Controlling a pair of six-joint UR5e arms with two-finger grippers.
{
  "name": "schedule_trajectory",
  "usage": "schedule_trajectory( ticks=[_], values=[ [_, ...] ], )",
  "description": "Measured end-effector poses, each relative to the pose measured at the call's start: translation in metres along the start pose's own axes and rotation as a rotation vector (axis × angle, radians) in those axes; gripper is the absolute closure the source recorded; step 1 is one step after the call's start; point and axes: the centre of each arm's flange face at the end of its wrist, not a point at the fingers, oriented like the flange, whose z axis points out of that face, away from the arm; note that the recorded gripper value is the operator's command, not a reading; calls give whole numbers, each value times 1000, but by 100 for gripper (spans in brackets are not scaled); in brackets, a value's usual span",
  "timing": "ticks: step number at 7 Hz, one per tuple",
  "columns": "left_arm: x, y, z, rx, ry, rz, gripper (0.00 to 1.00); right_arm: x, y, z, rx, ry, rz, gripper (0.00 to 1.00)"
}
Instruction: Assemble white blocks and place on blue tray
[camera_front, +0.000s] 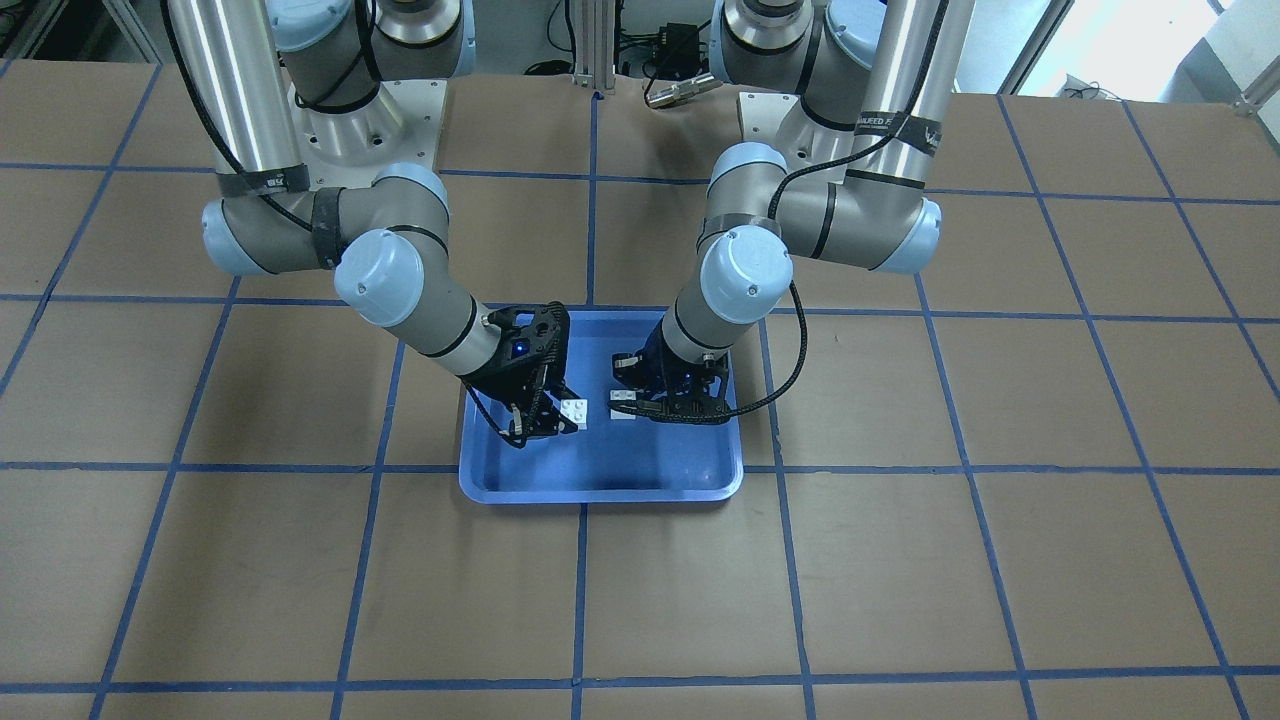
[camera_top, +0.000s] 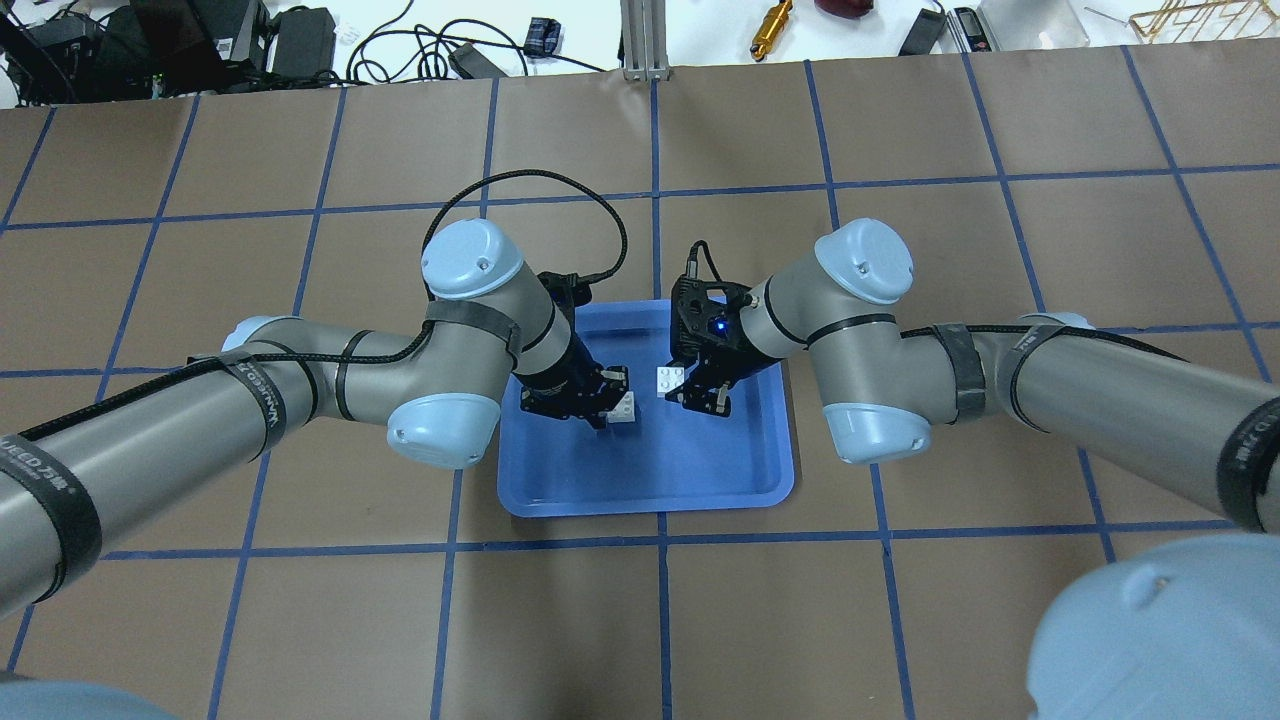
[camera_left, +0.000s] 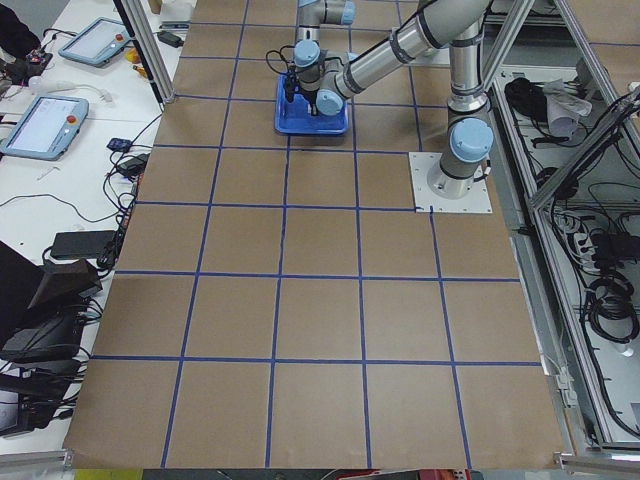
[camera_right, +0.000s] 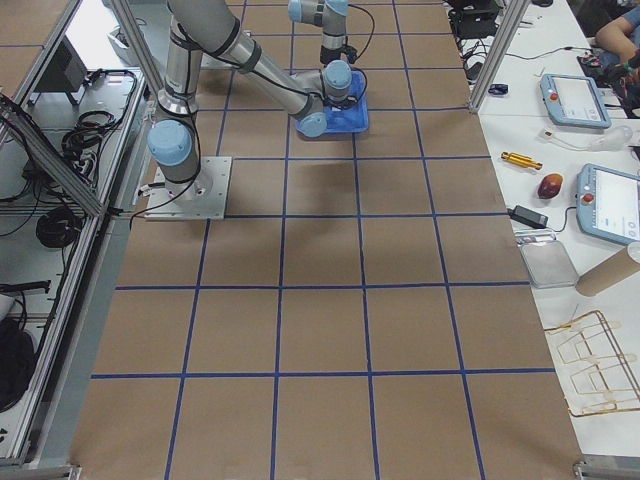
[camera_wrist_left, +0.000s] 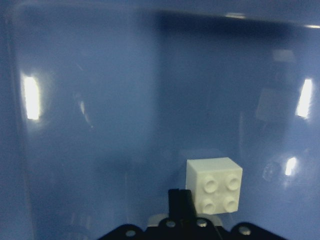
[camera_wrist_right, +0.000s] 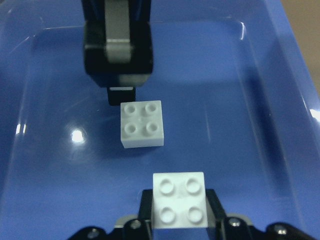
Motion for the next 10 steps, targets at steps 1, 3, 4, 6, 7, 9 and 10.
schedule_trajectory(
  ticks=[1,3,4,6,7,9,10],
  values=[
    [0,0,0,0,0,-1,99,-2,-3,3,1,-2,-1,100],
    [0,0,0,1,0,0,99,-5,-7,7,1,-8,-5,100],
    [0,0,0,1,0,-2,99,-7,-10,9,2,-12,-1,100],
    [0,-1,-1,4,1,-4,99,-10,-13,12,1,-18,4,100],
    [1,-1,-1,6,2,-3,99,-11,-12,14,0,-22,7,100],
    [1,-1,-1,6,2,-3,99,-11,-11,18,0,-24,13,100],
    [1,-1,-2,7,2,-4,99,-12,-13,20,0,-24,25,100]
  ],
)
